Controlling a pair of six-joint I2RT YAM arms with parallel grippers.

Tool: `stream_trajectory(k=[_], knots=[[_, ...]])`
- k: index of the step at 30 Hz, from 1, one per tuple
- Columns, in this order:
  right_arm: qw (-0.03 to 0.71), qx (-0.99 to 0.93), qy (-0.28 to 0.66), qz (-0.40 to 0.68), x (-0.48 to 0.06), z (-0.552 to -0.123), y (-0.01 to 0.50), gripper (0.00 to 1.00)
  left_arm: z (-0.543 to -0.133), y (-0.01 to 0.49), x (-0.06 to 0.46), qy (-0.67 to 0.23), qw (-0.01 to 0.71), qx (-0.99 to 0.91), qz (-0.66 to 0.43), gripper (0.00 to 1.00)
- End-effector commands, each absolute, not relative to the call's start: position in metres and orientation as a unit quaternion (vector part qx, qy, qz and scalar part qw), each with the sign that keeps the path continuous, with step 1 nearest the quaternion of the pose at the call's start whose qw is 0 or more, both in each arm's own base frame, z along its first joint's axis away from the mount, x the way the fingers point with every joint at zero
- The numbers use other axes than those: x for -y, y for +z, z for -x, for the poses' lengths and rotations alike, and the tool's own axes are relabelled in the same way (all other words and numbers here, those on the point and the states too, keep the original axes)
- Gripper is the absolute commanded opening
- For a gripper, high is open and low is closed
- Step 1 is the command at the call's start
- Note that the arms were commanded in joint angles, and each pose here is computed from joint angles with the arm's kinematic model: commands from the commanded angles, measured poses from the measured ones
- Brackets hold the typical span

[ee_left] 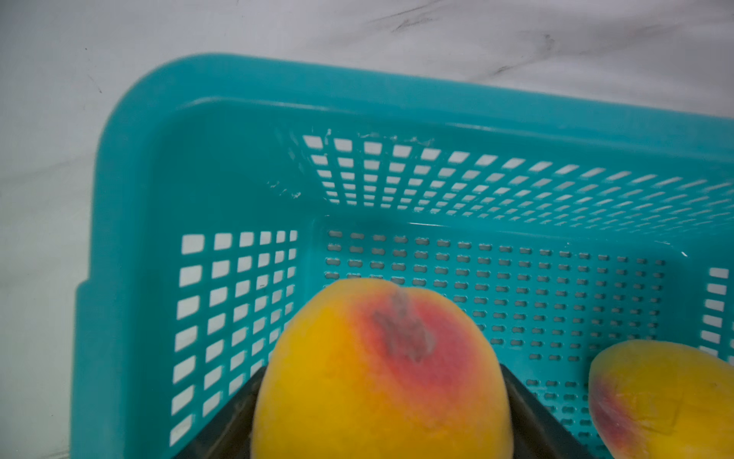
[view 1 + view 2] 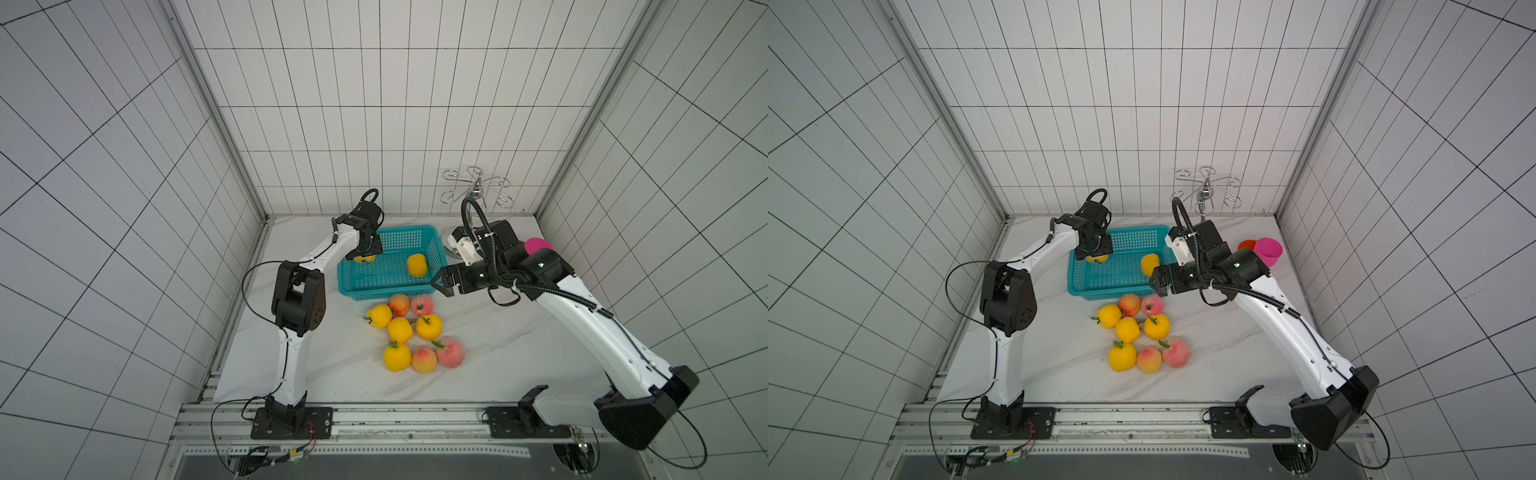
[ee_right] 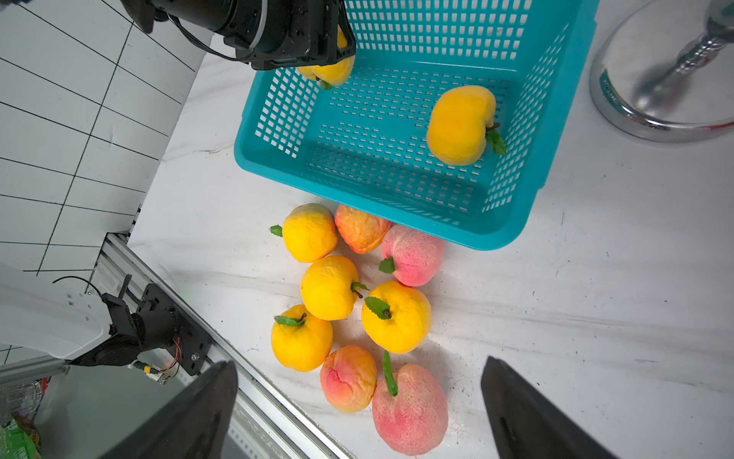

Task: Put the peaches into the basket
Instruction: Place the peach in the basket.

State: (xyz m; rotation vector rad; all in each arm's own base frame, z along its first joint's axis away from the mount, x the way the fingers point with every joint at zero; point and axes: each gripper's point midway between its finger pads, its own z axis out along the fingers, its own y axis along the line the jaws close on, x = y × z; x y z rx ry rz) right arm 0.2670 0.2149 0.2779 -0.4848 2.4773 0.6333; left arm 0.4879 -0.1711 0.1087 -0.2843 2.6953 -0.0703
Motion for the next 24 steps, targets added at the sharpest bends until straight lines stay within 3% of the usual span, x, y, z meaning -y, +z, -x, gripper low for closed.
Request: stream_trajectory(k=[1,24], knots=[[0.277,-0.916,0.227,0.181,-0.209,-0.268,0.289,0.99,-0.503,0.107,0.168,-0.015,0.231,-0.968,0.101,0.77],[0.281,-0.922,0.213,0.159,-0.19,-0.279,0.288,0.99,-0.506,0.074,0.168,-0.006,0.205,-0.973,0.105,0.77]])
